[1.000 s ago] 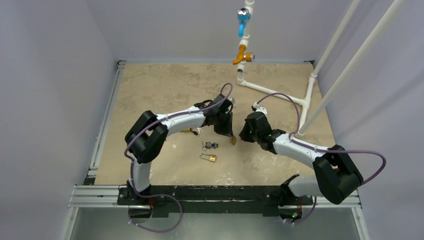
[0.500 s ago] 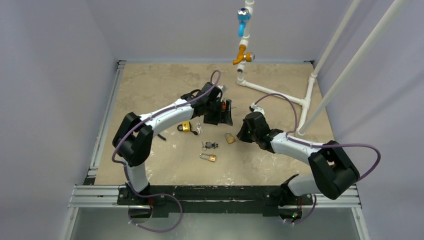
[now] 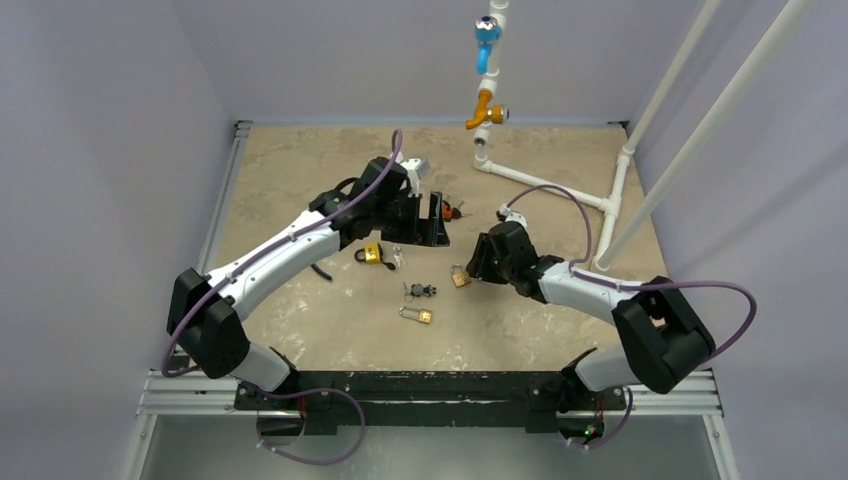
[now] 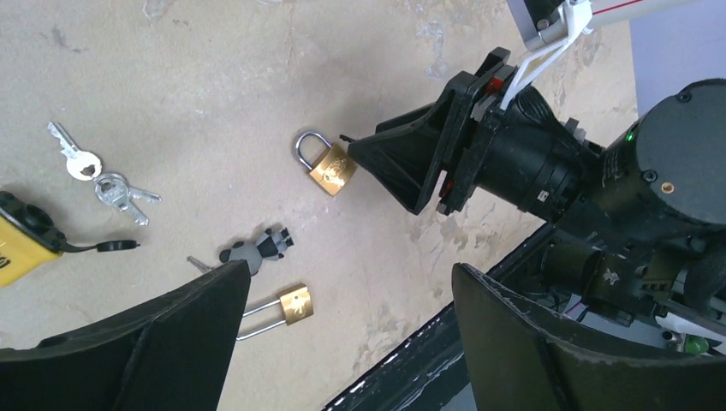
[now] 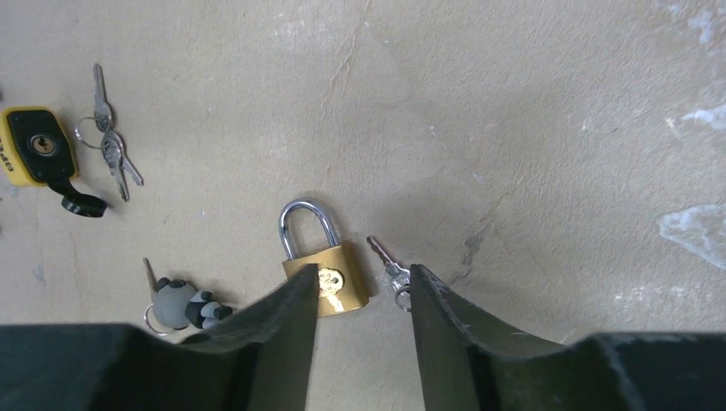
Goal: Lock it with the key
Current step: Place the key at the center of the board, then reset both arms
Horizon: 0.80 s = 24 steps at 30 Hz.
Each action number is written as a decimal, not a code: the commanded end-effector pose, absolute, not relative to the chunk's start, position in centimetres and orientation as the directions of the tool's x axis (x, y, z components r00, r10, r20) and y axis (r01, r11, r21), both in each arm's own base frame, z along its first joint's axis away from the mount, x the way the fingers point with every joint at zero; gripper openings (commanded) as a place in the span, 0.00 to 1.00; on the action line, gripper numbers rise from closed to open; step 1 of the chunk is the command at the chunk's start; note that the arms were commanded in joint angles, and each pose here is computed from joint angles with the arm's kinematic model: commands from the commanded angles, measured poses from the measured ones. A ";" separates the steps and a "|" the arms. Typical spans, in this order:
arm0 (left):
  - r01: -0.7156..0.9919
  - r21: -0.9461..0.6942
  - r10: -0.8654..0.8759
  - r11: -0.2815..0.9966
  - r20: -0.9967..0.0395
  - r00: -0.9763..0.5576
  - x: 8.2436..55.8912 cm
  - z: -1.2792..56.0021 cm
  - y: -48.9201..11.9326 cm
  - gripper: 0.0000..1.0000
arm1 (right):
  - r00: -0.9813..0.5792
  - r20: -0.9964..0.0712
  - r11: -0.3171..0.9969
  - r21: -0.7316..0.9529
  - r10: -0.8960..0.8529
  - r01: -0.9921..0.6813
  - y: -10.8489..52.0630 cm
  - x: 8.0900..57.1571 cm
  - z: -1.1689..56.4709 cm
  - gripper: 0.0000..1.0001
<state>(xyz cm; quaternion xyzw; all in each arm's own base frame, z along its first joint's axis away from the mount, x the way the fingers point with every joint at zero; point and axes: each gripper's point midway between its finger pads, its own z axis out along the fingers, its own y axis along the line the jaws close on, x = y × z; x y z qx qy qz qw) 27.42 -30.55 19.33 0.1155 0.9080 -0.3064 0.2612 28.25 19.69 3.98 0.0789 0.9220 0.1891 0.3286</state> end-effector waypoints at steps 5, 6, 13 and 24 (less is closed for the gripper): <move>0.458 -0.472 0.067 0.753 -0.637 -0.768 25.9 23.8 -28.2 0.96 | -0.701 -0.654 0.894 0.446 0.286 -0.051 20.6 30.0 10.1 0.79; 0.465 -0.463 0.070 0.755 -0.649 -0.758 25.8 24.3 -27.9 0.98 | -0.690 -0.664 0.891 0.449 0.287 -0.061 20.7 30.2 11.1 0.86; 0.492 -0.375 0.038 0.786 -0.765 -0.643 25.6 29.5 -24.4 1.00 | -0.576 -0.752 0.835 0.511 0.320 -0.202 21.7 30.7 20.8 0.99; 0.406 -0.279 -0.047 0.870 -0.868 -0.495 23.9 35.0 -18.3 1.00 | -0.360 -0.819 0.715 0.569 0.447 -0.406 21.2 28.4 34.8 0.99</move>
